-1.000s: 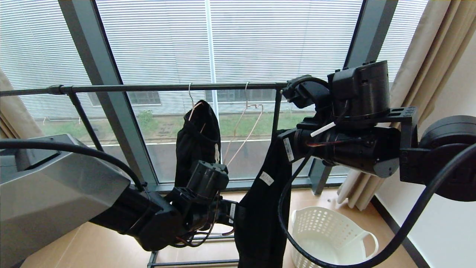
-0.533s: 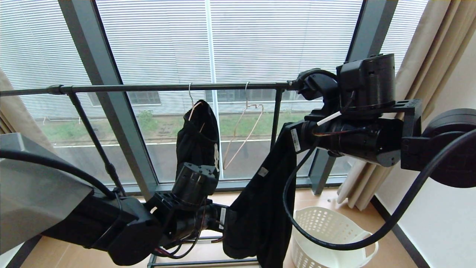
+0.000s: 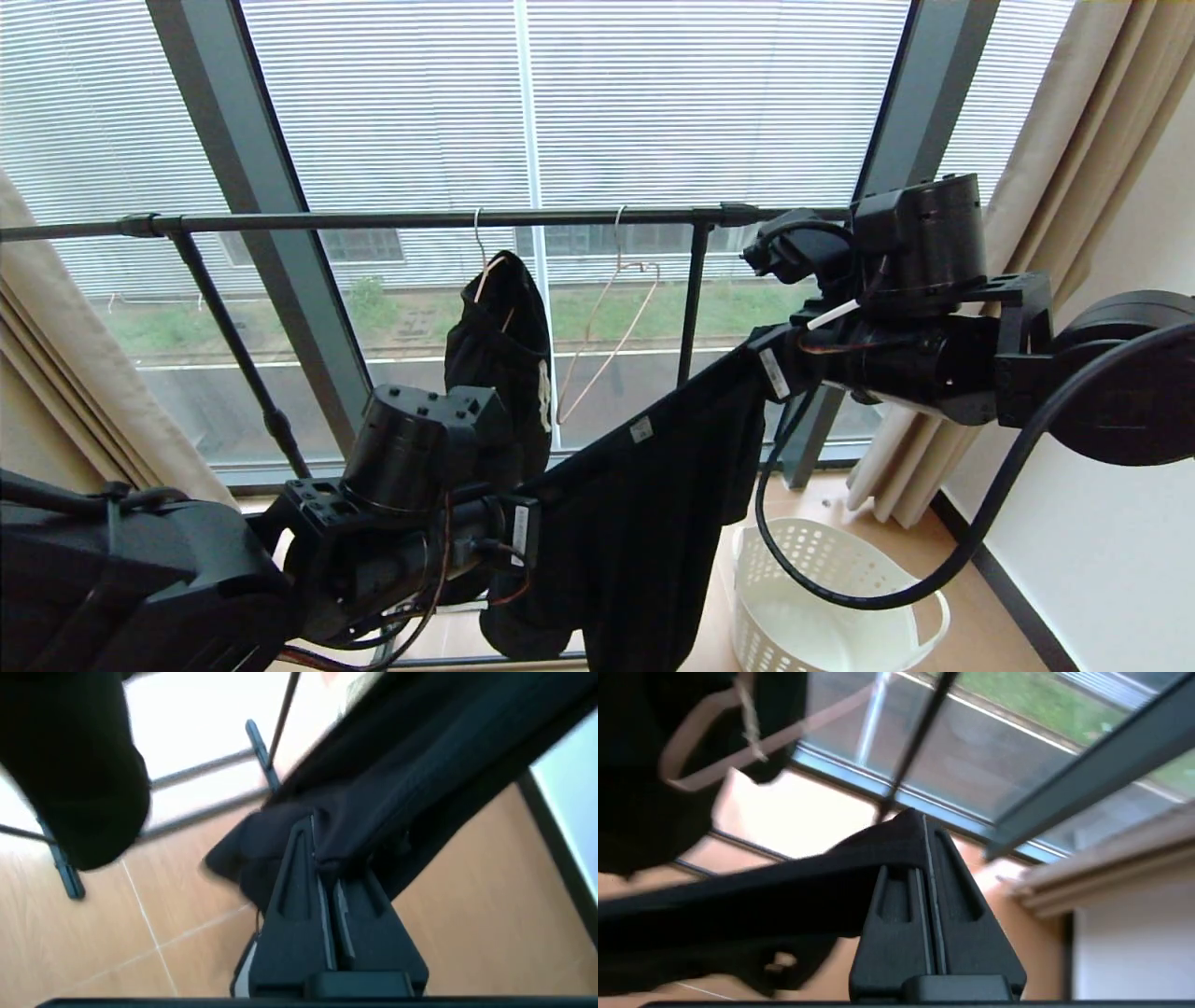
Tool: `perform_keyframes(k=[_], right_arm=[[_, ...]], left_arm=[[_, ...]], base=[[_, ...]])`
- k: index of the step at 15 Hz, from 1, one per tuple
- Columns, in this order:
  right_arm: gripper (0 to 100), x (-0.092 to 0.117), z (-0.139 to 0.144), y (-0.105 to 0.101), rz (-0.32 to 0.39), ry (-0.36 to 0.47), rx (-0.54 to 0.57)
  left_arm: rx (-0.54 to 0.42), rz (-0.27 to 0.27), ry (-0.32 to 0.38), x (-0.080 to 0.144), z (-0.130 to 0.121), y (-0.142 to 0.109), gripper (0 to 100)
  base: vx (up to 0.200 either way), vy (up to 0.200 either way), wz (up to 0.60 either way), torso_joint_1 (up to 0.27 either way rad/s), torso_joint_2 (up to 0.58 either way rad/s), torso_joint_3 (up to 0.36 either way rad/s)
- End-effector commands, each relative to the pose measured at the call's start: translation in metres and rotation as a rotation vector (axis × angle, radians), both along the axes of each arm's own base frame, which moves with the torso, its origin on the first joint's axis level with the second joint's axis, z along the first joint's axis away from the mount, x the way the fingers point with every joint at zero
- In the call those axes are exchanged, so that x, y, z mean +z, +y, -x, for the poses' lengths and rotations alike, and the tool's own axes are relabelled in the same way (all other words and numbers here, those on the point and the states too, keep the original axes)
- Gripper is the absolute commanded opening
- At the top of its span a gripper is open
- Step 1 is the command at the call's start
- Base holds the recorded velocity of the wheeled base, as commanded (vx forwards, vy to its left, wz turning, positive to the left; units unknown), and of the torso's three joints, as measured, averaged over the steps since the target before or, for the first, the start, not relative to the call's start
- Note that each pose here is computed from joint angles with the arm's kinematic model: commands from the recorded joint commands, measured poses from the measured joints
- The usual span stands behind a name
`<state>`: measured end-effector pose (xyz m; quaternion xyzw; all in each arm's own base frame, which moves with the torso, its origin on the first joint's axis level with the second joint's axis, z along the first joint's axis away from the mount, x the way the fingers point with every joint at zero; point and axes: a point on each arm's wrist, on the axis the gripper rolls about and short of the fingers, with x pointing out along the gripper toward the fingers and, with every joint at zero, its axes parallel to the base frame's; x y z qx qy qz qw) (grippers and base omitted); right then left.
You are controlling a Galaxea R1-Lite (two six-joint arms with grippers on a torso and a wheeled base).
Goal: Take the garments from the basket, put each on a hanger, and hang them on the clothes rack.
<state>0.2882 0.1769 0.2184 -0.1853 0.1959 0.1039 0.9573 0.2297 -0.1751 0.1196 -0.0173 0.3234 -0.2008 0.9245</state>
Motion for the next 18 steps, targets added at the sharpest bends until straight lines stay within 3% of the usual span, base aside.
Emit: perform_keyframes(k=[1, 4, 6, 11, 15, 18], right_arm=[[0, -0.007, 0.010, -0.008, 0.054, 0.020, 0.012], [0, -0.005, 0.022, -0.014, 0.086, 0.018, 0.033], [0, -0.006, 0.025, -0.011, 0.087, 0.020, 0.050], [0, -0.007, 0.028, -0.005, 0.080, 0.022, 0.074], [0, -0.008, 0.027, -0.004, 0.079, 0.023, 0.074], [0, -0.003, 0.036, -0.011, 0.044, -0.031, 0.070]], left_arm=[[0.017, 0.033, -0.080, 0.025, 0.002, 0.013, 0], [0.020, 0.039, -0.168, 0.047, -0.008, 0.016, 0], [0.017, 0.026, -0.175, 0.056, -0.012, 0.015, 0], [-0.002, -0.068, -0.045, 0.098, -0.017, 0.009, 0], [-0.015, -0.085, -0.018, 0.096, -0.015, 0.008, 0], [-0.039, -0.129, 0.025, 0.103, 0.003, 0.017, 0]], base=[[0.000, 0.000, 0.00, 0.000, 0.00, 0.000], [0.000, 0.000, 0.00, 0.000, 0.00, 0.000], [0.000, 0.000, 0.00, 0.000, 0.00, 0.000], [0.000, 0.000, 0.00, 0.000, 0.00, 0.000], [0.000, 0.000, 0.00, 0.000, 0.00, 0.000], [0.000, 0.000, 0.00, 0.000, 0.00, 0.000]])
